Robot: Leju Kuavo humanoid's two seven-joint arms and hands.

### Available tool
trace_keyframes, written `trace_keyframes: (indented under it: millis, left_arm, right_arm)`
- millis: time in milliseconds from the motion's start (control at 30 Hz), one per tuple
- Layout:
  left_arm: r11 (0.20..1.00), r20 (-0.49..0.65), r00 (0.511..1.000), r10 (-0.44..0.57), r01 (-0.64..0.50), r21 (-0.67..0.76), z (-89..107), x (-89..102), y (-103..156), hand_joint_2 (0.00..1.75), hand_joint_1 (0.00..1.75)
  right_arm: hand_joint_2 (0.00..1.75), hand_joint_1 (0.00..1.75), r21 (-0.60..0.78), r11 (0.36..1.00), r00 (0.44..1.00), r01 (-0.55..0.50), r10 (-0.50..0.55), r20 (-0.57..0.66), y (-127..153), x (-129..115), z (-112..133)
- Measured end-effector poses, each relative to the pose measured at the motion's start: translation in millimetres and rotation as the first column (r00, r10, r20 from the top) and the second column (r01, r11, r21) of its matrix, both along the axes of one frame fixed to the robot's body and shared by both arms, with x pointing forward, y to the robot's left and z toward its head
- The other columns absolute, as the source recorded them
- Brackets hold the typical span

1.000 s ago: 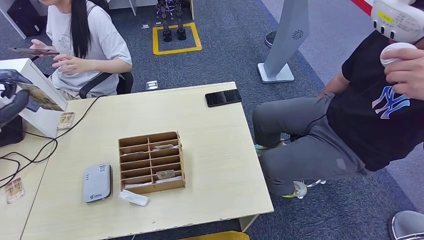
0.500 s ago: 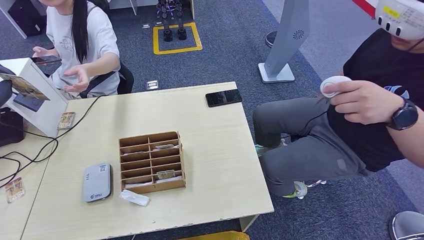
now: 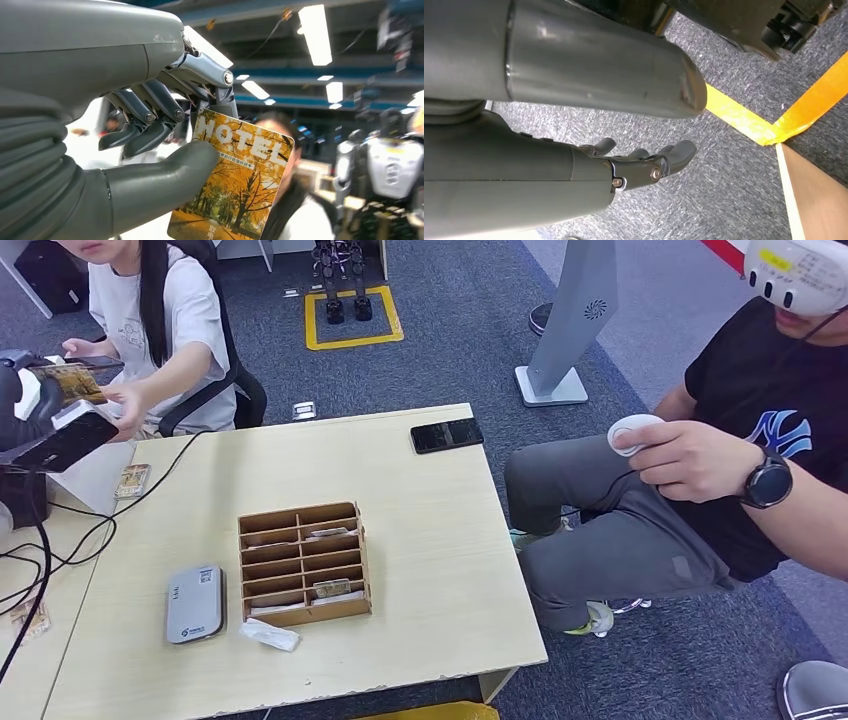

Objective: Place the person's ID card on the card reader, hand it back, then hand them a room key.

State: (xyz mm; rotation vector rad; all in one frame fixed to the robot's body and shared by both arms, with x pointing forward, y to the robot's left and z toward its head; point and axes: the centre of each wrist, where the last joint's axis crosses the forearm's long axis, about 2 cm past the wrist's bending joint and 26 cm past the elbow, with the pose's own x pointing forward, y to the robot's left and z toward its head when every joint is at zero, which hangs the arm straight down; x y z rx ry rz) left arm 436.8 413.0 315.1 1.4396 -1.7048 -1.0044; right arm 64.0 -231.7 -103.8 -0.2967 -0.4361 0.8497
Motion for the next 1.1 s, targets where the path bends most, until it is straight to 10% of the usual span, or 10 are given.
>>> trace_keyframes:
  millis: [733, 900, 1100]
  left_arm:
    - [0.998, -0.124, 0.991, 0.045, -0.050, -0.037, -41.0, 20.4, -25.1, 1.75, 1.75]
    - [0.999, -0.143, 0.989, 0.039, -0.044, -0.032, -50.0, 21.3, -27.3, 1.75, 0.00]
    - [0.995, -0.056, 0.998, -0.031, 0.026, -0.092, -86.4, 3.7, -19.8, 1.75, 0.00]
  right_arm:
    - [0.00, 0.00, -0.007, 1.000, 1.000, 0.006, -0.006, -0.018, 0.2, -1.2, -0.2]
    - [0.00, 0.00, -0.006, 1.000, 1.000, 0.005, -0.005, -0.015, 0.2, -1.2, -0.2]
    - [0.00, 0.00, -0.006, 1.000, 1.000, 0.022, -0.023, -0.017, 1.3, -1.5, -0.1]
